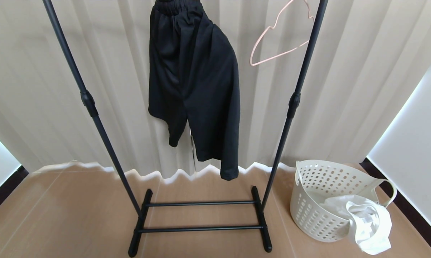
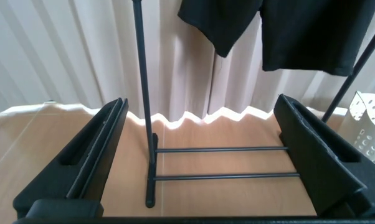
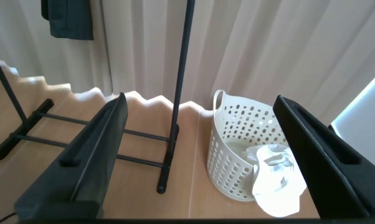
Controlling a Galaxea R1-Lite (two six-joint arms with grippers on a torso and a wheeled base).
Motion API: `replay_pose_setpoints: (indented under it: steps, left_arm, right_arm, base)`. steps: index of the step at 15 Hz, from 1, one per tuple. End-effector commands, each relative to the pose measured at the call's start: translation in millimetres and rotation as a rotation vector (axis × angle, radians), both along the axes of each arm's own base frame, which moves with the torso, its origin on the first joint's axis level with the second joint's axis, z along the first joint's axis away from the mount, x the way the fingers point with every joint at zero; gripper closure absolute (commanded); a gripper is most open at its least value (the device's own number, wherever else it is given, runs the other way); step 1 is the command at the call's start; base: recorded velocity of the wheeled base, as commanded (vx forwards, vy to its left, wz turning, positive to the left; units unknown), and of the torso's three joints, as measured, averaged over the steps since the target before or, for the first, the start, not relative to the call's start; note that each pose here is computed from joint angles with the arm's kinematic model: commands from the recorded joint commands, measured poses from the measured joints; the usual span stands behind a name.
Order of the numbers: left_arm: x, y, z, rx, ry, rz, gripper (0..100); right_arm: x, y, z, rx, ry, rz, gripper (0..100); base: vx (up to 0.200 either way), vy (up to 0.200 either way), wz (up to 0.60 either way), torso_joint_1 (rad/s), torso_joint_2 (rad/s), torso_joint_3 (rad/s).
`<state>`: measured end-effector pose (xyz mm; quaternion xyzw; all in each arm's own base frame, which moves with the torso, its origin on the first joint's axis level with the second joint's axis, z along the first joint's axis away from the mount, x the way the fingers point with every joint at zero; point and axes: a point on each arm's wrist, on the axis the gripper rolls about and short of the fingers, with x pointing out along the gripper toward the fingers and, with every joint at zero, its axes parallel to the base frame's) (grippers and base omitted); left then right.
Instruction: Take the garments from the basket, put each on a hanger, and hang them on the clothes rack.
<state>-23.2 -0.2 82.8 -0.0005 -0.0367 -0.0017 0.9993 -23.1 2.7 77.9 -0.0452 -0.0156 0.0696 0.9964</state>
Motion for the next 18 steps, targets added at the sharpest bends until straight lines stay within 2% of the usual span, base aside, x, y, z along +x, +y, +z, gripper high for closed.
replay_pose_setpoints:
  steps: [1, 8, 14, 17, 18]
  left_arm:
    - [0.1, 0.0, 0.0, 0.000, 0.001, 0.000, 0]
    - [0.1, 0.0, 0.0, 0.001, 0.001, 0.000, 0]
    - [0.1, 0.0, 0.0, 0.001, 0.001, 0.000, 0]
    - [0.1, 0.0, -0.1, 0.001, 0.003, -0.001, 0]
    - [0.1, 0.0, -0.1, 0.001, 0.003, -0.001, 0]
  right_arm:
    - [0.1, 0.0, -0.1, 0.000, 0.002, 0.000, 0]
    - [0.1, 0.0, -0.1, 0.000, 0.002, 0.000, 0]
    - [0.1, 0.0, -0.1, 0.000, 0.002, 0.000, 0]
    - [0.1, 0.0, -0.1, -0.001, 0.002, 0.000, 0]
    - [0.1, 0.0, -0.1, 0.000, 0.002, 0.000, 0]
  base:
    - [0.000, 0.000, 0.00, -0.041, 0.35, 0.286]
    - [0.000, 0.000, 0.00, -0.005, 0.08, 0.070]
    - [0.000, 0.000, -0.60, 0.001, 0.00, 0.005]
    - [0.000, 0.000, 0.00, 0.000, 0.00, 0.000]
    - [0.000, -0.200, 0.00, -0.002, 0.01, 0.002]
